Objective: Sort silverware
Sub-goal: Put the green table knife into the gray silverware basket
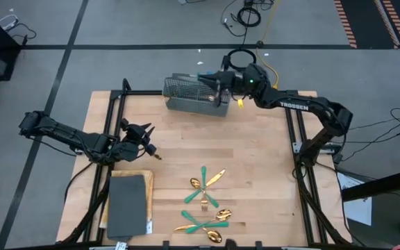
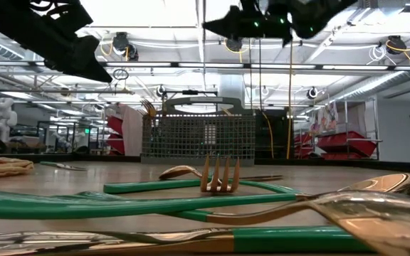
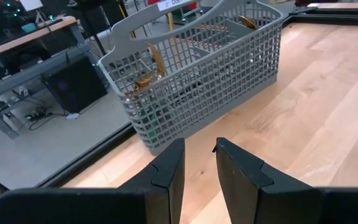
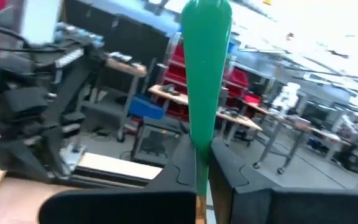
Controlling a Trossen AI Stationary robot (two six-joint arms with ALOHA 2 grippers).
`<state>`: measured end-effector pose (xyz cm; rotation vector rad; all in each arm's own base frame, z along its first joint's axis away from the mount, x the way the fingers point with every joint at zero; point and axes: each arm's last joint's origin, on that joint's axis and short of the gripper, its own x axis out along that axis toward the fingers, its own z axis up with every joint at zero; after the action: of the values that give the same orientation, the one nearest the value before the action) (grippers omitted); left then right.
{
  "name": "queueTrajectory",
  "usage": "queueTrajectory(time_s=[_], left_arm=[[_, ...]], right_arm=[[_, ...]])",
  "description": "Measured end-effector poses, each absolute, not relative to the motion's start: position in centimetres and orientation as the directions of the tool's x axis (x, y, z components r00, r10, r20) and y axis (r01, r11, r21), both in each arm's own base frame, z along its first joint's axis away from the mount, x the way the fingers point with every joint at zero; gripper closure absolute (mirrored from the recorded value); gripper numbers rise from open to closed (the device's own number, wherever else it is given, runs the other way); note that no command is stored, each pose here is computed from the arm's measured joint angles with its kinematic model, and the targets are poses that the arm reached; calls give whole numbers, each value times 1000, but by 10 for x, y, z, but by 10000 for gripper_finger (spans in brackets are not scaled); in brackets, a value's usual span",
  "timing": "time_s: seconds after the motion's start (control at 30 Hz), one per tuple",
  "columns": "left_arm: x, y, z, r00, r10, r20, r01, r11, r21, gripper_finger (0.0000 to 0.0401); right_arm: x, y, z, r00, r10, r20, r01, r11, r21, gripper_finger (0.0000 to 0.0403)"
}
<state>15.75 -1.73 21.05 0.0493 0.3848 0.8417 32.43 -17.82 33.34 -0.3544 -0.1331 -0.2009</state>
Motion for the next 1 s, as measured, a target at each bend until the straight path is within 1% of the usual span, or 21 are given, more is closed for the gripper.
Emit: queueTrajectory(time_s=[0.13, 0.23, 0.33, 0.47, 0.6, 0.73, 0.93, 1.0], left_arm=[[157, -17, 210, 600, 737, -311, -720, 667, 192, 302], [157, -17, 211, 599, 739, -309, -722, 665, 191, 302], [157, -17, 211, 596, 743, -306, -725, 661, 192, 302], [157, -17, 211, 586, 755, -294, -737, 648, 194, 302], [158, -17, 212, 589, 755, -290, -739, 648, 185, 302], [158, -17, 212, 589, 755, -289, -739, 648, 184, 302], [158, -17, 212, 589, 754, -290, -739, 648, 185, 302], [158, -17, 212, 589, 754, -290, -739, 648, 185, 302]], right_arm=[[308, -190, 306, 955, -221, 198, 269, 924, -270, 402], [296, -196, 294, 944, -245, 223, 296, 926, -235, 402], [289, -200, 283, 945, -252, 208, 295, 932, -212, 402], [291, -207, 271, 946, -257, 195, 291, 942, -168, 402], [301, -214, 248, 955, -239, 174, 261, 958, -117, 402], [309, -220, 226, 954, -235, 187, 249, 967, -55, 402], [312, -226, 207, 950, -267, 161, 268, 963, 12, 402], [313, -228, 206, 944, -295, 151, 293, 955, 39, 393]])
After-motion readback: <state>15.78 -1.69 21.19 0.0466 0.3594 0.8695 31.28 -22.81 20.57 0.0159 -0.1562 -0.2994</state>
